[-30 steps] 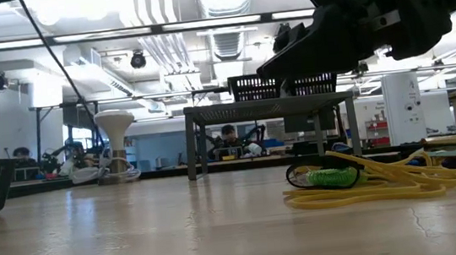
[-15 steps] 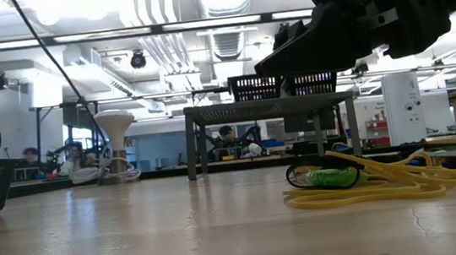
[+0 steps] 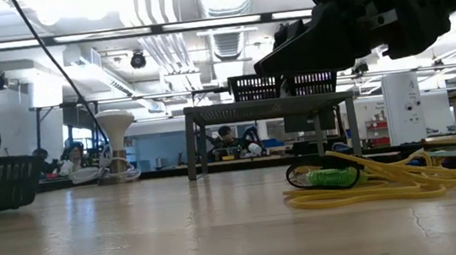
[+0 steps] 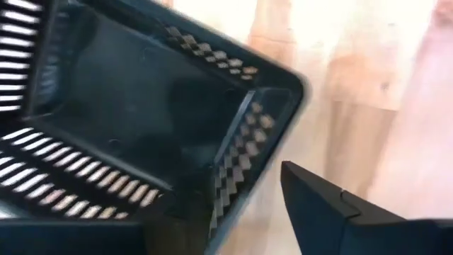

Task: Pick & Place Office Desk Supplies
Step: Put the black bin on the shelf

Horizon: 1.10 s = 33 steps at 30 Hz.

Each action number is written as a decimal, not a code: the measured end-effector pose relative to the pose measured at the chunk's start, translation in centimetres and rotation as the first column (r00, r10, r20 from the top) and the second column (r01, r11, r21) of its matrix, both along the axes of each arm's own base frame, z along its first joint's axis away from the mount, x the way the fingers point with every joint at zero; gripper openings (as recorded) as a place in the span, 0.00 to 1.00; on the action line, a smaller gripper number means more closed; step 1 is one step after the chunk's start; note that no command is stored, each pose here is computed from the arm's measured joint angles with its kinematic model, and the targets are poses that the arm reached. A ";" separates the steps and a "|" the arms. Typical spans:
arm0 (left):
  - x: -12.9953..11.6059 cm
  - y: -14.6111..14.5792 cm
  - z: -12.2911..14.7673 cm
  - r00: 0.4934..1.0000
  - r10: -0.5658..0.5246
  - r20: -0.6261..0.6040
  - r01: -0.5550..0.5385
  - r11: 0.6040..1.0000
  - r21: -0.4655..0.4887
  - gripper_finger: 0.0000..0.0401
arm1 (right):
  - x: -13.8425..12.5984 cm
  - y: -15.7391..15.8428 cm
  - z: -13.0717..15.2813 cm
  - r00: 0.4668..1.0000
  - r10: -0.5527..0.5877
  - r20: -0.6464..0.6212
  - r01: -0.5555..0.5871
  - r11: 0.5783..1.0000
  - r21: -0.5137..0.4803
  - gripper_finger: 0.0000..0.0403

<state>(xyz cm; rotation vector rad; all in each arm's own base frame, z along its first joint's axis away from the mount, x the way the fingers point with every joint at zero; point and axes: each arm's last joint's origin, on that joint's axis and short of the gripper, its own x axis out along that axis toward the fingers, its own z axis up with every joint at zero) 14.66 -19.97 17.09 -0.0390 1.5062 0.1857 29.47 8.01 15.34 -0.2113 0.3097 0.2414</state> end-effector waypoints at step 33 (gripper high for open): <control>13.5 19.3 17.2 0.990 0.000 0.142 -0.040 0.960 0.277 0.02 | 0.0 0.0 0.0 1.000 -0.001 -0.003 0.001 1.000 0.003 0.15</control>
